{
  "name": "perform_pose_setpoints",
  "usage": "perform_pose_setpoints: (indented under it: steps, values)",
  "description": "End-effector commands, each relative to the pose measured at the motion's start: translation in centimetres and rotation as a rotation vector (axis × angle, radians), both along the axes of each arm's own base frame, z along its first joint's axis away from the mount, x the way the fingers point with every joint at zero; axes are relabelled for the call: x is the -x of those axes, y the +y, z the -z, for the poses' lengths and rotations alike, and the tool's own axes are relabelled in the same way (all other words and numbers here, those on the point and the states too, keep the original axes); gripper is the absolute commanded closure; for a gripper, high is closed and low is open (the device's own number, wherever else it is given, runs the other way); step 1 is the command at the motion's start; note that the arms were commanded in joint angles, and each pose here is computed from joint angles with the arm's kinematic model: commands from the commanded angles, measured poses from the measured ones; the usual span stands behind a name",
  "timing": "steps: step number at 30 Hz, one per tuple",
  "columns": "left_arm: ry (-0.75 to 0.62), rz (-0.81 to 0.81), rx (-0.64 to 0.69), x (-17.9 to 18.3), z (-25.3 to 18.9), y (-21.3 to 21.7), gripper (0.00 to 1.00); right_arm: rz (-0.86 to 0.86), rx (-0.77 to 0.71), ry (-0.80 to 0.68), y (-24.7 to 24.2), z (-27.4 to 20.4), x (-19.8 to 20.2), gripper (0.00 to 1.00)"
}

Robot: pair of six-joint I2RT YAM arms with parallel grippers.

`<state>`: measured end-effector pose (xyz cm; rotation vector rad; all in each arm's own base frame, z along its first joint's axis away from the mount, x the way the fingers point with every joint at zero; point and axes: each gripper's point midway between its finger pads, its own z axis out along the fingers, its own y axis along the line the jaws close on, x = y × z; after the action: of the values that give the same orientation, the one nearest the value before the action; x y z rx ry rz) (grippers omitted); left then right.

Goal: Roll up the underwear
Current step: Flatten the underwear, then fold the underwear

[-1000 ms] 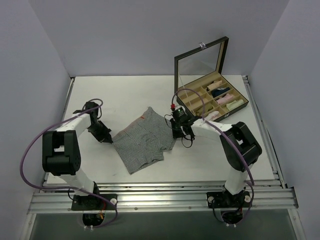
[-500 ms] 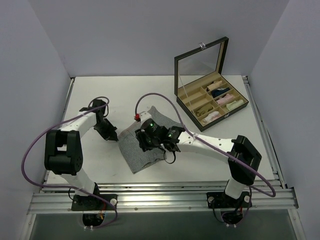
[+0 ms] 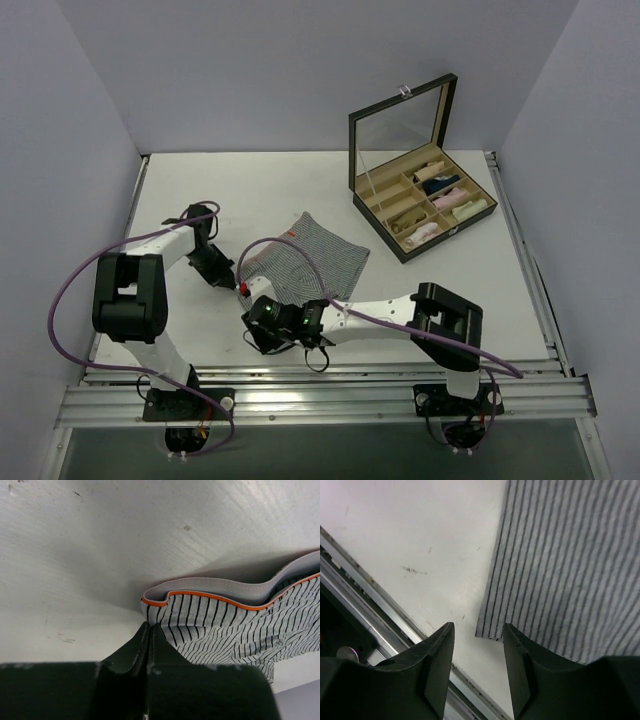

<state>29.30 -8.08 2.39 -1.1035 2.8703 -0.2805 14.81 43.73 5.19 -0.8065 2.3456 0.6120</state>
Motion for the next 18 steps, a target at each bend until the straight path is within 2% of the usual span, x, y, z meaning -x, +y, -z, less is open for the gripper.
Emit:
perform_pose_setpoints:
  steps: [1, 8, 18]
  values:
    - [-0.020, 0.006, -0.001, -0.8, -0.5, 0.5, 0.98, -0.012, -0.047, -0.035, 2.6, -0.9, 1.4, 0.61]
    - [-0.010, 0.010, -0.008, -0.4, -0.5, 0.8, 0.98, 0.043, 0.081, -0.105, 1.4, 1.4, 1.4, 0.65]
    - [-0.008, 0.021, -0.005, -0.3, -0.3, 0.7, 0.98, 0.046, 0.131, -0.140, 0.3, 1.0, 0.9, 0.65]
